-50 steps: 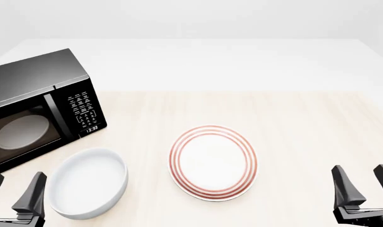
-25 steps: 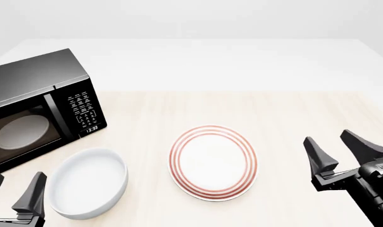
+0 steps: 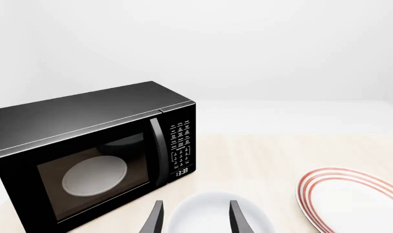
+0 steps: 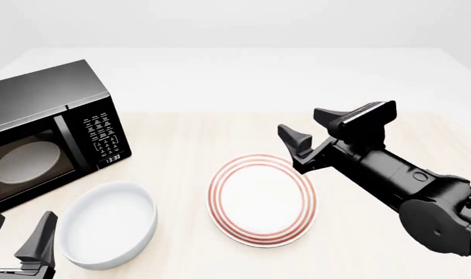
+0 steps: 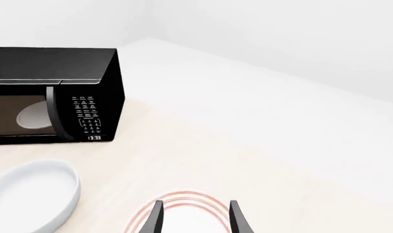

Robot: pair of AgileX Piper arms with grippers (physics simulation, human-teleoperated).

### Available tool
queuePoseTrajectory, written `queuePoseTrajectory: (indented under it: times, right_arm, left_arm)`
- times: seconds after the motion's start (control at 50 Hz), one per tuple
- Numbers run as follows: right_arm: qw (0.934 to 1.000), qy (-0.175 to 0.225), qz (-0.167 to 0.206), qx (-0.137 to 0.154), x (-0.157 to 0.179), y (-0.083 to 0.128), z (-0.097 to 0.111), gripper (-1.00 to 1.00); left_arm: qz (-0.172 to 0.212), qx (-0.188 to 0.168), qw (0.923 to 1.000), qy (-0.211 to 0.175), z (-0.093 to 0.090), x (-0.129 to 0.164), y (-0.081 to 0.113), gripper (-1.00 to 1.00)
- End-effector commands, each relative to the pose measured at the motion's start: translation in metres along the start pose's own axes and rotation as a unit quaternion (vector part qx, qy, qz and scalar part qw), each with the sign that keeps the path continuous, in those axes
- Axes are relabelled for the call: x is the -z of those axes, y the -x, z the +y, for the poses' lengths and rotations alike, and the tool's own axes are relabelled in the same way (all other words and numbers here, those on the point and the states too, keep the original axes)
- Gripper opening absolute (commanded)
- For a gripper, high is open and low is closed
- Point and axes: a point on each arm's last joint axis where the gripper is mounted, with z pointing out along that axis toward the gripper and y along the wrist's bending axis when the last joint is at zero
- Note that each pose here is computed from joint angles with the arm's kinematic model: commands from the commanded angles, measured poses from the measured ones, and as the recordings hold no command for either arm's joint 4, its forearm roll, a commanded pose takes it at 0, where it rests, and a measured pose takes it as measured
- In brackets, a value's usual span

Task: Put the white bowl to the right of the plate.

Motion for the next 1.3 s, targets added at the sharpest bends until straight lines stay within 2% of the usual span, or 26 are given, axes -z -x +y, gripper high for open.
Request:
queuePoseTrajectory:
  times: [0.02,0.16,0.18,0.3,0.46,0.58,0.66,0.7,0.72,0.86,0.92,1.0,1.2,1.22,1.24,1.3]
  right_arm:
    - [0.9974,0.066,0.028,0.004,-0.049,0.016,0.039,1.00]
    - [0.9931,0.102,0.057,0.012,-0.078,0.016,0.067,1.00]
    - [0.9914,0.109,0.071,0.015,-0.087,0.014,0.073,1.00]
    - [0.9868,0.142,0.076,0.017,-0.098,0.021,0.101,1.00]
    - [0.9816,0.164,0.096,0.015,-0.119,0.016,0.127,1.00]
    - [0.9787,0.171,0.112,0.020,-0.131,0.012,0.137,1.00]
    - [0.9766,0.176,0.124,0.012,-0.139,0.011,0.146,1.00]
    - [0.9748,0.181,0.129,0.021,-0.142,0.010,0.152,1.00]
    - [0.9739,0.183,0.133,0.009,-0.145,0.010,0.157,1.00]
    - [0.9702,0.191,0.149,0.013,-0.156,0.001,0.170,1.00]
    - [0.9700,0.187,0.155,0.015,-0.163,-0.002,0.169,1.00]
    - [0.9673,0.190,0.169,0.008,-0.167,-0.009,0.176,1.00]
    - [0.9644,0.182,0.192,-0.002,-0.178,-0.026,0.177,1.00]
    - [0.9634,0.179,0.199,-0.011,-0.181,-0.030,0.177,1.00]
    - [0.9630,0.179,0.201,-0.006,-0.182,-0.032,0.177,1.00]
    - [0.9604,0.181,0.211,-0.016,-0.183,-0.038,0.184,1.00]
  left_arm:
    - [0.000,0.000,1.0000,0.000,0.000,0.000,0.000,1.00]
    - [0.000,0.000,1.0000,0.000,0.000,0.000,0.000,1.00]
    - [0.000,0.000,1.0000,0.000,0.000,0.000,0.000,1.00]
    - [0.000,0.000,1.0000,0.000,0.000,0.000,0.000,1.00]
    - [0.000,0.000,1.0000,0.000,0.000,0.000,0.000,1.00]
    - [0.000,0.000,1.0000,0.000,0.000,0.000,0.000,1.00]
    - [0.000,0.000,1.0000,0.000,0.000,0.000,0.000,1.00]
    - [0.000,0.000,1.0000,0.000,0.000,0.000,0.000,1.00]
    - [0.000,0.000,1.0000,0.000,0.000,0.000,0.000,1.00]
    - [0.000,0.000,1.0000,0.000,0.000,0.000,0.000,1.00]
    - [0.000,0.000,1.0000,0.000,0.000,0.000,0.000,1.00]
    - [0.000,0.000,1.0000,0.000,0.000,0.000,0.000,1.00]
    - [0.000,0.000,1.0000,0.000,0.000,0.000,0.000,1.00]
    - [0.000,0.000,1.0000,0.000,0.000,0.000,0.000,1.00]
    - [0.000,0.000,1.0000,0.000,0.000,0.000,0.000,1.00]
    - [0.000,0.000,1.0000,0.000,0.000,0.000,0.000,1.00]
